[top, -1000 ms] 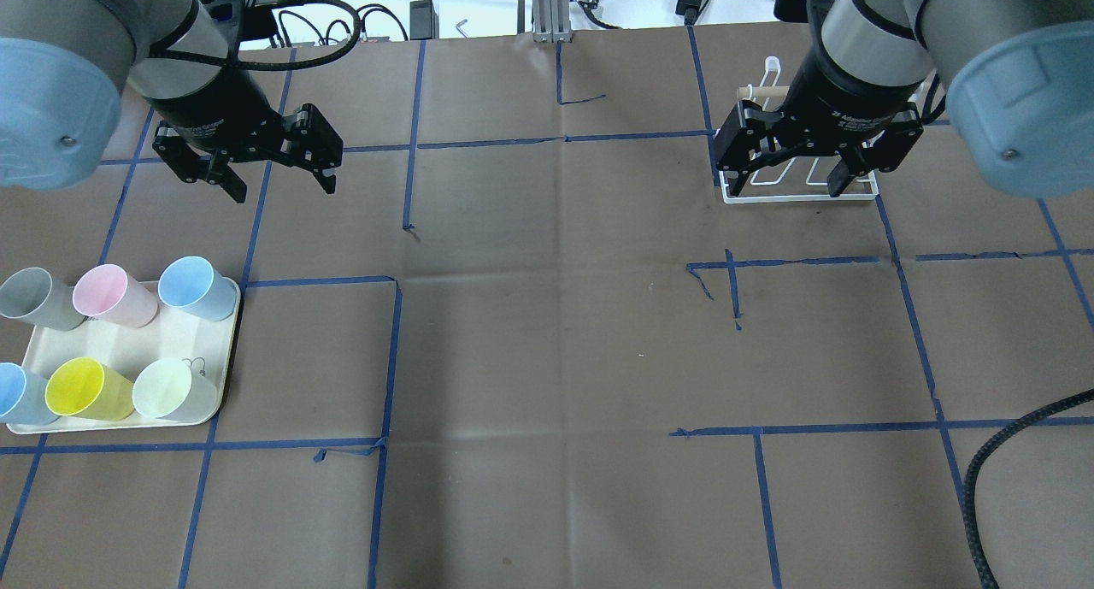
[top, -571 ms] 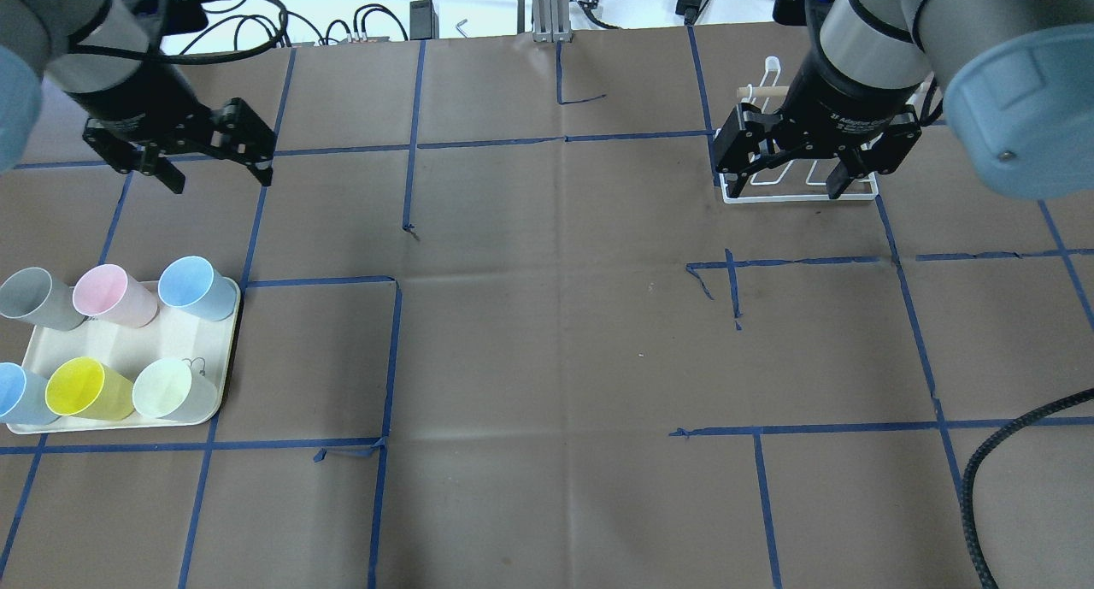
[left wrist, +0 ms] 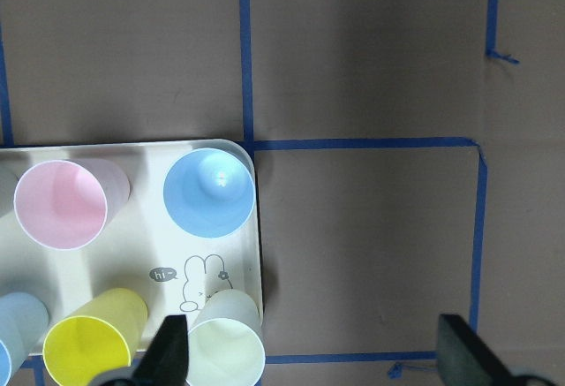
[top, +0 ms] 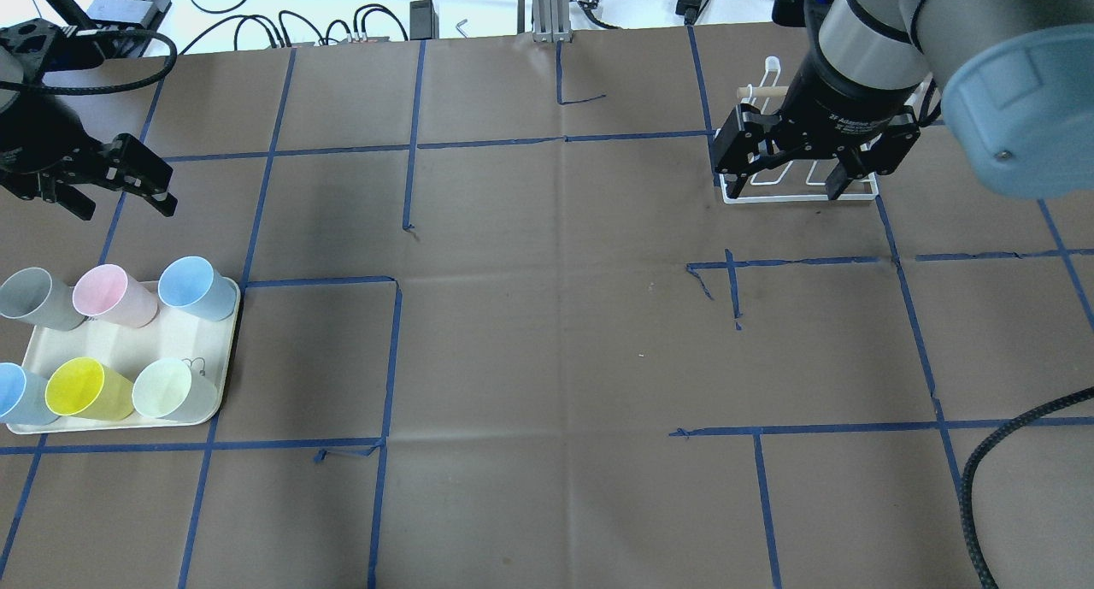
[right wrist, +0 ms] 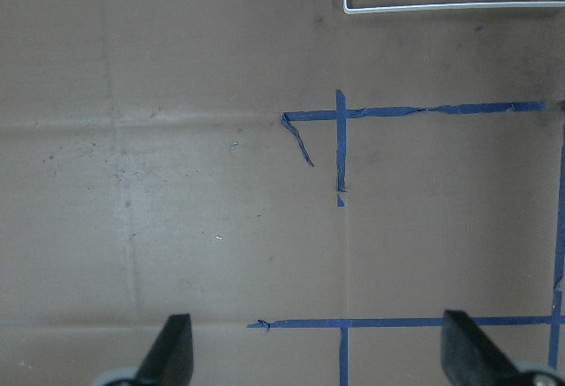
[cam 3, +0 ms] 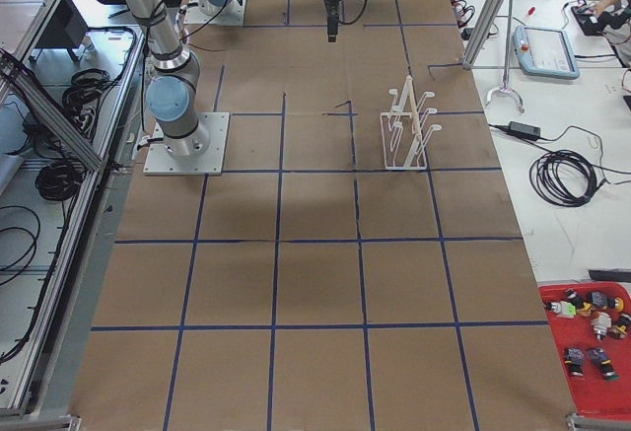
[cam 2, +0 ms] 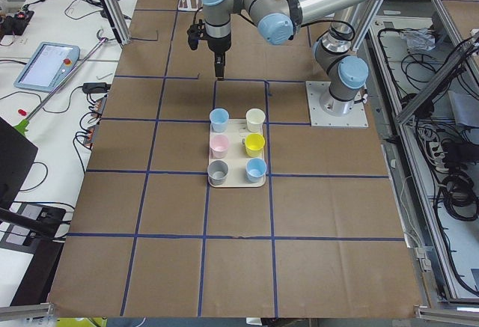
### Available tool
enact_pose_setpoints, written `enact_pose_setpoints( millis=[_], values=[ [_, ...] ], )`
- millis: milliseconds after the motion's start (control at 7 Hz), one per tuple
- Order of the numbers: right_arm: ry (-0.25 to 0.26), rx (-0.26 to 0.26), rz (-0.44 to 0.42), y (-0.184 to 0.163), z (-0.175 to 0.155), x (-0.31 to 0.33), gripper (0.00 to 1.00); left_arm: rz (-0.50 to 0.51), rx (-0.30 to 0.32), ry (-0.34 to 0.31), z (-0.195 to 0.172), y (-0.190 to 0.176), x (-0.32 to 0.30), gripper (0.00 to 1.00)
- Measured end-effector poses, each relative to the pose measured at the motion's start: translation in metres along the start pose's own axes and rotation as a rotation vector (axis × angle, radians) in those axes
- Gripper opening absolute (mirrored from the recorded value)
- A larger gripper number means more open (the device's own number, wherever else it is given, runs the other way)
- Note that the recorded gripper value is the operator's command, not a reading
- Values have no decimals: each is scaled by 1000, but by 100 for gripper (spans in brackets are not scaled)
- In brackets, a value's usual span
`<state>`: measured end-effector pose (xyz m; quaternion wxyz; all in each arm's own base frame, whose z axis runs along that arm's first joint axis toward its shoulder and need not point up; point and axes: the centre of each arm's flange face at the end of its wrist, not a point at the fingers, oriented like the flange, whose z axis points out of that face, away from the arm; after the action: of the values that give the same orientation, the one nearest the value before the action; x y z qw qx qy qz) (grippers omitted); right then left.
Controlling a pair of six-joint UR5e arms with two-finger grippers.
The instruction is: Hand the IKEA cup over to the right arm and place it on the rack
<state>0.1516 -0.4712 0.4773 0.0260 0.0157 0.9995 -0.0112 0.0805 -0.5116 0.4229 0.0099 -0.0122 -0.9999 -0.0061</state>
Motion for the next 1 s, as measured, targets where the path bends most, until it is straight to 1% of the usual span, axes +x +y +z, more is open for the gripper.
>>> enact_pose_setpoints(
  millis=[286,571,857,1000],
  values=[
    [0,-1,-1,-1,1,0,100,23,36,-18,34,-5,-6,100],
    [0,14,0,-1,-2,0,100,34,73,-37,88,-9,-9,100],
    [-1,19,0,-1,-3,0,100,30,88,-41,141,-9,-12,100],
    [-3,33,0,-2,-4,0,100,27,88,-40,164,-7,-13,100]
  ],
)
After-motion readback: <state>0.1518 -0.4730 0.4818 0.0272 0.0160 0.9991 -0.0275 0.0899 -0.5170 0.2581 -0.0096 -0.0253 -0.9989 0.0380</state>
